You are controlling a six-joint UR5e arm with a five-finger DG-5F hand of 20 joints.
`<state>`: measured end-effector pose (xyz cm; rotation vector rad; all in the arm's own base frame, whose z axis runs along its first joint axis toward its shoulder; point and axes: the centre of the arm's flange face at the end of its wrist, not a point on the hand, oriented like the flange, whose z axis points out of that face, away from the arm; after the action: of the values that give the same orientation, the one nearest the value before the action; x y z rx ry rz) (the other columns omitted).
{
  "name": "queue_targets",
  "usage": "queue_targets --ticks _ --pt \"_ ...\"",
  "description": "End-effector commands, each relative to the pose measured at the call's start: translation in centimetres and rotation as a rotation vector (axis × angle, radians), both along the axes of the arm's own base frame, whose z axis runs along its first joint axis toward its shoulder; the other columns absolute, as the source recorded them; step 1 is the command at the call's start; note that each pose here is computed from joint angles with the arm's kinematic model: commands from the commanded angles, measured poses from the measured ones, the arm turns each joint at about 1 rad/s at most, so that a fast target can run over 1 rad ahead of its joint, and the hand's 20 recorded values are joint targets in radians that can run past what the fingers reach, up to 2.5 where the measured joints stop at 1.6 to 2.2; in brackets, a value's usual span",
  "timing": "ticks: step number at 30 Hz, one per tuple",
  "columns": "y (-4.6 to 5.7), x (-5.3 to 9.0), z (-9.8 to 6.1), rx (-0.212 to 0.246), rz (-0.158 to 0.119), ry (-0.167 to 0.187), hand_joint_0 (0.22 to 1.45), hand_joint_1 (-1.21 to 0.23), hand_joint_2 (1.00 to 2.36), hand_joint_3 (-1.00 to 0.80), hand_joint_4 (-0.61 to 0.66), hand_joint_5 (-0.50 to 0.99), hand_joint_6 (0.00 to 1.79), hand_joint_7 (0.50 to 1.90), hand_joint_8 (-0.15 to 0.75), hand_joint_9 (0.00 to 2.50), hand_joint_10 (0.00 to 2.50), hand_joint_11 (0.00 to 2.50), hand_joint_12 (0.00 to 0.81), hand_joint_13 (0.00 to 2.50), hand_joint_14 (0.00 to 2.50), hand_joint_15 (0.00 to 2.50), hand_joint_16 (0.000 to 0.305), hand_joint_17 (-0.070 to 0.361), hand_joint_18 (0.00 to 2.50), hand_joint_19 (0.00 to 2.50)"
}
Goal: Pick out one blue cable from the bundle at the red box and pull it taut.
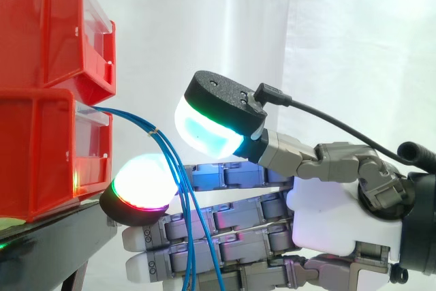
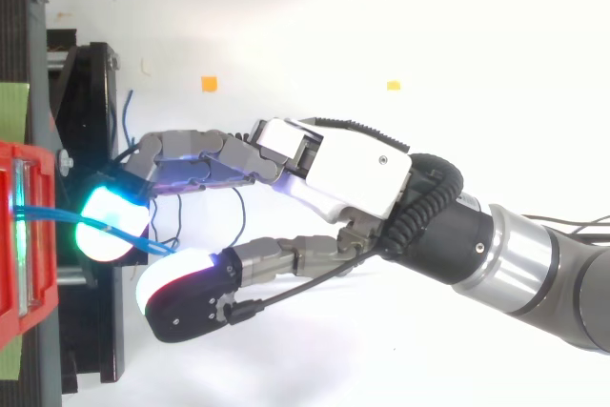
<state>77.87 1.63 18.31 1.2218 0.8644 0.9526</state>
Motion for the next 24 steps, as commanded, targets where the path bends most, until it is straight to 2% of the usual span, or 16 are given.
queue_targets --ticks 1,5,13,24 --pt "-0.02 0.07 0.14 0.0 -0.001 -0.002 0.61 -0.64 1.0 -0.45 0.33 -0.14 0.5 1.09 0.262 0.66 0.01 0.25 0.269 0.6 0.01 0.13 0.026 0.06 0.32 0.3" --pt "-0.49 0.12 0.21 0.004 -0.006 -0.004 0.61 -0.64 1.0 -0.44 0.32 -0.14 0.5 1.11 0.262 0.66 0.01 0.24 0.269 0.6 0.0 0.14 0.026 0.059 0.32 0.3" --pt "-0.33 0.17 0.28 0.003 -0.002 -0.006 0.63 -0.64 1.01 -0.41 0.31 -0.14 0.5 1.14 0.261 0.66 0.01 0.24 0.268 0.6 0.0 0.13 0.026 0.059 0.33 0.29" --pt "-0.07 0.24 0.51 0.001 0.001 -0.012 0.64 -0.64 1.01 -0.42 0.28 -0.14 0.55 1.07 0.261 0.67 0.01 0.24 0.268 0.62 0.0 0.14 0.026 0.059 0.35 0.29"
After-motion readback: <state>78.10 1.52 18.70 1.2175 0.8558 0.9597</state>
